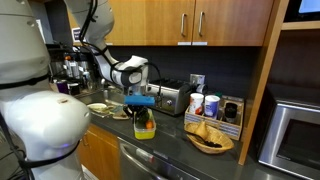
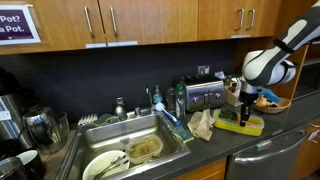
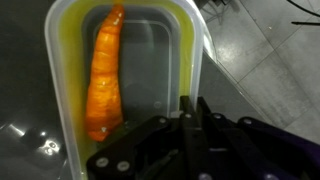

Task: Move the yellow lunchbox forward

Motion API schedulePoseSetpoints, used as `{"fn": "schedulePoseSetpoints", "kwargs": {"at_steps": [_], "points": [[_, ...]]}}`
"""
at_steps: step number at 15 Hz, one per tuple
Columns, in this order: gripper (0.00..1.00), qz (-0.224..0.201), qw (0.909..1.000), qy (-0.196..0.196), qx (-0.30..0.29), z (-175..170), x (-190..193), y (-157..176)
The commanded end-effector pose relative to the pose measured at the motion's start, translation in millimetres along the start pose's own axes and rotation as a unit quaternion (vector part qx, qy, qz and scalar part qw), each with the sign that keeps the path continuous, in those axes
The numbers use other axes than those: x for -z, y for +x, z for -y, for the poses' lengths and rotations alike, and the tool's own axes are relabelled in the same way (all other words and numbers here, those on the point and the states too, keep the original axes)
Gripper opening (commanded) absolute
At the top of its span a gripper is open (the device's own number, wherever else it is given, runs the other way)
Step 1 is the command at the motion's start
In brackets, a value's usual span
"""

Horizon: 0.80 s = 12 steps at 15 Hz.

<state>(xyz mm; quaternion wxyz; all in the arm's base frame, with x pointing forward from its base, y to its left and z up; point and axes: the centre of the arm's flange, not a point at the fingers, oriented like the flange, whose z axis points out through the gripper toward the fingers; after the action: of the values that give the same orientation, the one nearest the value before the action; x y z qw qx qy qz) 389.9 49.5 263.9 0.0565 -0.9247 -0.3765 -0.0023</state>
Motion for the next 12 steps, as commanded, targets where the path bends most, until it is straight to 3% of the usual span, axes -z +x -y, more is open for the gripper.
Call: {"fn": "schedulePoseSetpoints", "kwargs": {"at_steps": [1,12], "points": [[0.02,-0.024,0.9996,-0.012,0.004,-16.2,7.3,-1.0],[0.02,-0.039,0.9986,-0.026,0.025,-56.4,11.6,-8.8]]}}
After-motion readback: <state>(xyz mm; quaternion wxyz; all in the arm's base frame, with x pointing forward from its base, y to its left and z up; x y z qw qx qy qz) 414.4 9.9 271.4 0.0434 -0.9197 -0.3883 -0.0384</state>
